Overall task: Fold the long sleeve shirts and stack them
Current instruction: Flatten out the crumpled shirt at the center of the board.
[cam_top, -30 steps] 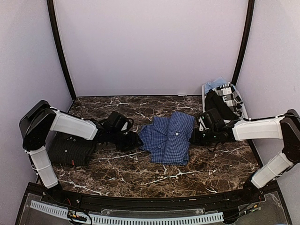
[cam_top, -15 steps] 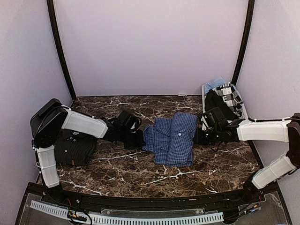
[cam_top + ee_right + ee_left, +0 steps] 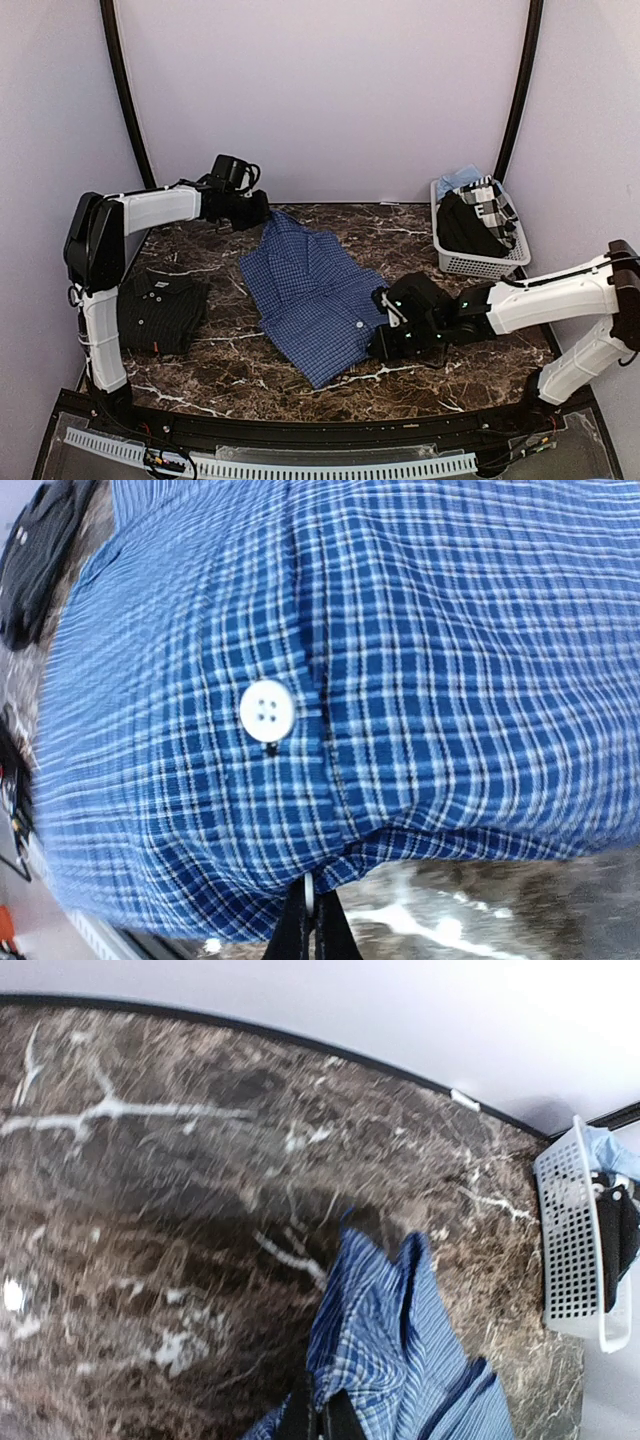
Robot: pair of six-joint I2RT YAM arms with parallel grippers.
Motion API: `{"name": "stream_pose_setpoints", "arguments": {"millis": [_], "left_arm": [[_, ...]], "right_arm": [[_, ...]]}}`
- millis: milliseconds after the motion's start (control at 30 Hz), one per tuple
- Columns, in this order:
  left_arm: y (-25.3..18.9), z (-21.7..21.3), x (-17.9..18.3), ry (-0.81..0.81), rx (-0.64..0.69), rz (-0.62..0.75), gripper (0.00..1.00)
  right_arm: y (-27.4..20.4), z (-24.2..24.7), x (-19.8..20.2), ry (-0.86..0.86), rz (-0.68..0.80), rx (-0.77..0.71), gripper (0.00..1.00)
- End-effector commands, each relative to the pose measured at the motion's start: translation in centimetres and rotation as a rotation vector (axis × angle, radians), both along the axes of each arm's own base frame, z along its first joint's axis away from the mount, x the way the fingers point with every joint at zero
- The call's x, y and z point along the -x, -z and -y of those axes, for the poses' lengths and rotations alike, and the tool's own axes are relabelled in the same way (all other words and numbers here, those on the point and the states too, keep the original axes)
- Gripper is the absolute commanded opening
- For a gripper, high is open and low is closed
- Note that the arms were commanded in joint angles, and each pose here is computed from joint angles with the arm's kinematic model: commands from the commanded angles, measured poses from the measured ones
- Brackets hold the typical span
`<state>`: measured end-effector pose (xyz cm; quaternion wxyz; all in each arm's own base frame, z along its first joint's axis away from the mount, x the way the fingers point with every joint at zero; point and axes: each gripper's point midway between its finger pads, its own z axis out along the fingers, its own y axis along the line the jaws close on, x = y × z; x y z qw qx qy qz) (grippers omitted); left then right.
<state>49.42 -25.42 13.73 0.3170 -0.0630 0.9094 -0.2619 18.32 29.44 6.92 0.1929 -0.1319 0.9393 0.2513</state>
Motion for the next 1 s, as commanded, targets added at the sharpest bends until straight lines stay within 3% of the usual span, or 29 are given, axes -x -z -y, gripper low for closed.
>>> {"name": "stream_pose_setpoints", "arguments": {"millis": [0, 33, 167, 367, 500, 733, 967], "left_arm": [[-0.6, 2.0, -2.7, 0.134, -0.069, 0.055, 0.0], [-0.7, 2.6, -3.8, 0.152, -0.07, 0.074, 0.0], [-0.3, 4.8, -6.0, 0.218, -0.037, 0.094, 0.0], [-1.3, 7.4, -8.4, 0.283, 0.026, 0.119, 0.01], [-3.1, 8.3, -9.2, 0.29, 0.076, 0.154, 0.07], [-5.3, 9.1, -10.5, 0.281, 0.197, 0.188, 0.06], [-5.4, 9.5, -10.1, 0.299, 0.26, 0.149, 0.42]], "right_arm": [[-0.9, -6.8, 2.8, -0.11, -0.052, -0.121, 0.0], [-1.1, -8.0, 3.0, -0.132, -0.059, -0.144, 0.02], [-2.7, -11.0, 2.6, -0.178, -0.053, -0.209, 0.36], [-5.1, -11.1, -0.7, -0.163, 0.069, -0.143, 0.52], [-5.4, -7.9, -5.5, -0.068, 0.106, -0.121, 0.54], [-5.2, -3.7, -12.6, 0.062, 0.141, -0.112, 0.55], [-3.2, -0.4, -16.8, 0.139, 0.141, -0.069, 0.56]]}}
